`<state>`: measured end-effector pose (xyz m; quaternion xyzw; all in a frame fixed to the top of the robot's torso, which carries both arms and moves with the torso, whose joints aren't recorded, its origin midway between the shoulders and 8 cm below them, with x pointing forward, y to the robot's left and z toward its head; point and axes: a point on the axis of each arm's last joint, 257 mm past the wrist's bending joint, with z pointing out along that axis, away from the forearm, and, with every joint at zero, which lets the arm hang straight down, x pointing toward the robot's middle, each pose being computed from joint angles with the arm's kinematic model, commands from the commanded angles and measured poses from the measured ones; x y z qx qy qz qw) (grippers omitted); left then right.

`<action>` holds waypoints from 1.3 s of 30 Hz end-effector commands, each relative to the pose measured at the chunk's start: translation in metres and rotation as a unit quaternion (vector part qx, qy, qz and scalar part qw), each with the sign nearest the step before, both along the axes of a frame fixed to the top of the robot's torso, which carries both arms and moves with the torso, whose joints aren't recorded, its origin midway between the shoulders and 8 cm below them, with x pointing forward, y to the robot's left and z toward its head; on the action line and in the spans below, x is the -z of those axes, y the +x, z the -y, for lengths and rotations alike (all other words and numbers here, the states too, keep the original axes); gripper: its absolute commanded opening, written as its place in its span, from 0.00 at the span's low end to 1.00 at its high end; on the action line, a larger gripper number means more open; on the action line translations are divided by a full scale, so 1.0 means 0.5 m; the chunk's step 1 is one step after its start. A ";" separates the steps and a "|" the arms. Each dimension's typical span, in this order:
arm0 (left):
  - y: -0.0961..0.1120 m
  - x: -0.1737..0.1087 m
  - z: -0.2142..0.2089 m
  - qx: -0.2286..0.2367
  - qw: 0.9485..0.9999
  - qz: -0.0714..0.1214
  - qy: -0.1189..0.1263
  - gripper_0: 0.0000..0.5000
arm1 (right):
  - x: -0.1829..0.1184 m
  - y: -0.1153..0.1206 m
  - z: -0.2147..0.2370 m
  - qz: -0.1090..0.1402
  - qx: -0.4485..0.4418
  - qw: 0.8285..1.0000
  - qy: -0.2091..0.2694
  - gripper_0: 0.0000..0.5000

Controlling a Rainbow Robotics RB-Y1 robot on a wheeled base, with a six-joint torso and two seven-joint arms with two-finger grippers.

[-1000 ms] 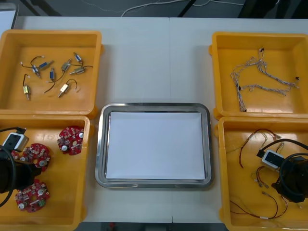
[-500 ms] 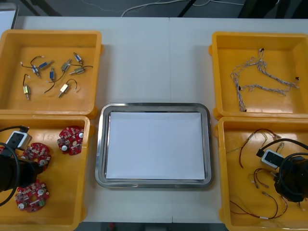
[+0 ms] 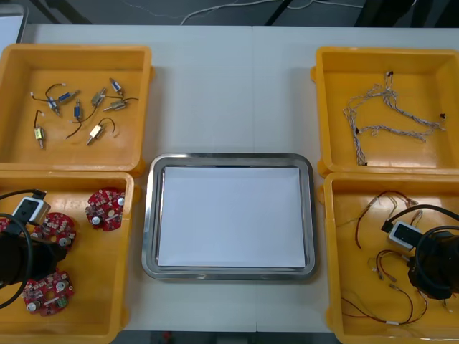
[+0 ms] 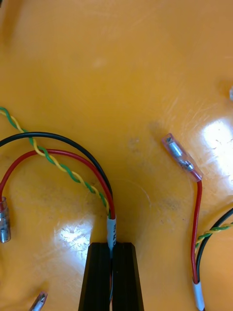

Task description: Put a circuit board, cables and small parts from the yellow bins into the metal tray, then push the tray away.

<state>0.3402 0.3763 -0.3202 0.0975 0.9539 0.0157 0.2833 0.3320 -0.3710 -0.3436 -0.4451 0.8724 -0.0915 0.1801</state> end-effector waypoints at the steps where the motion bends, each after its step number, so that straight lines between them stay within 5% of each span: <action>1: 0.016 -0.010 0.010 0.050 0.998 0.012 0.032 0.99 | -0.074 0.029 -0.022 0.030 -0.024 0.999 0.001 0.00; 10: 0.014 -0.008 0.007 0.049 0.998 0.011 0.035 0.89 | -0.177 0.002 -0.024 0.037 -0.029 0.999 -0.005 0.00; 22: 0.013 0.000 0.008 0.049 0.998 0.008 0.036 0.69 | -0.259 -0.032 -0.055 0.018 -0.027 0.997 0.064 0.00; 25: 0.013 0.001 0.009 0.050 0.998 0.007 0.037 0.56 | -0.277 -0.037 -0.063 0.009 -0.010 0.996 0.083 0.00; 30: 0.013 0.007 0.004 0.047 0.998 0.006 0.039 0.00 | -0.319 -0.017 -0.084 0.030 0.017 0.994 0.102 0.00; 39: 0.017 0.004 0.008 0.047 0.998 0.008 0.035 0.00 | -0.379 0.003 -0.114 0.067 0.075 0.987 0.126 0.00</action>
